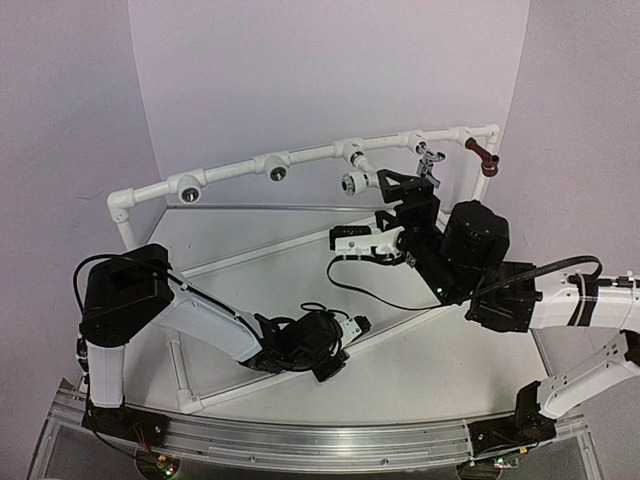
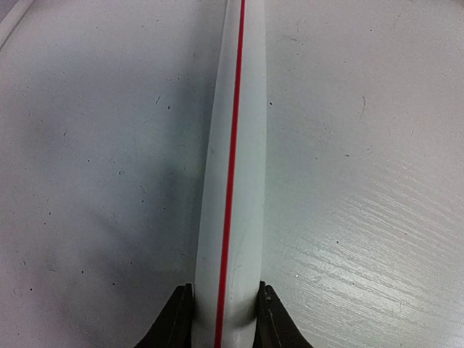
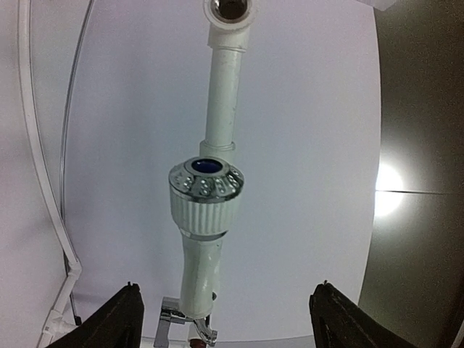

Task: Install the water faucets
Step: Screw the water faucet onto the adaptor.

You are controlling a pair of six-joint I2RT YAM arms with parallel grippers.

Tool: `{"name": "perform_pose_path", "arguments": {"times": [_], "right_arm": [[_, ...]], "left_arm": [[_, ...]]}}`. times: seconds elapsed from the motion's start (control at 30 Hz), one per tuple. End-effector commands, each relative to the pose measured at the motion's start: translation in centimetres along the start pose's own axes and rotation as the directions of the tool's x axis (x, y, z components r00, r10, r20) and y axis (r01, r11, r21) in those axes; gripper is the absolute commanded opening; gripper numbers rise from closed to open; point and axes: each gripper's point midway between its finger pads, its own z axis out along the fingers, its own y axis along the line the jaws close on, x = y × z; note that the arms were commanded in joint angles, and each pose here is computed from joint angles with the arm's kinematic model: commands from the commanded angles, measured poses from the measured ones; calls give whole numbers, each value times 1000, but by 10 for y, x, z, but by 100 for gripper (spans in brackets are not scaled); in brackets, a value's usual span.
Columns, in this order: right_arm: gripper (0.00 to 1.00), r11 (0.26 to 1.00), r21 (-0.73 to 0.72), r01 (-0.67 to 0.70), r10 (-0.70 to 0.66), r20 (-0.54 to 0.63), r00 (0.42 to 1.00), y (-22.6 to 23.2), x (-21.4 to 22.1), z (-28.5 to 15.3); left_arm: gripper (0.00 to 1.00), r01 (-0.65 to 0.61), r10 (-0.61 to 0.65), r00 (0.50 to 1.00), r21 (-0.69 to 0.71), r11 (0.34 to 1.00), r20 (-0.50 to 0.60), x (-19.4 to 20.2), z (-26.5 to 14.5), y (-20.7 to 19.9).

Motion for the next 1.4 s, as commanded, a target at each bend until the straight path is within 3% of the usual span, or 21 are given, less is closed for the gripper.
{"name": "perform_pose_path", "arguments": {"times": [0.0, 0.3, 0.77, 1.17, 1.37], "right_arm": [[81, 999, 31, -24, 24, -18, 1000, -12, -2, 4], [82, 999, 36, -16, 17, -41, 999, 1, -7, 21], [82, 990, 77, -116, 121, -59, 991, -11, 4, 41], [68, 983, 87, -163, 170, -81, 982, -13, 10, 55], [66, 980, 99, -172, 182, -97, 979, -12, 13, 61]], "left_arm": [[0, 39, -44, 863, -21, 999, -503, 176, 3, -5], [0, 41, -46, 864, -22, 999, -502, 176, 2, -5], [0, 43, -51, 865, -27, 999, -499, 175, 3, -4], [0, 42, -50, 864, -27, 999, -501, 176, 2, -4], [0, 42, -50, 865, -27, 999, -500, 176, 3, -4]]}}
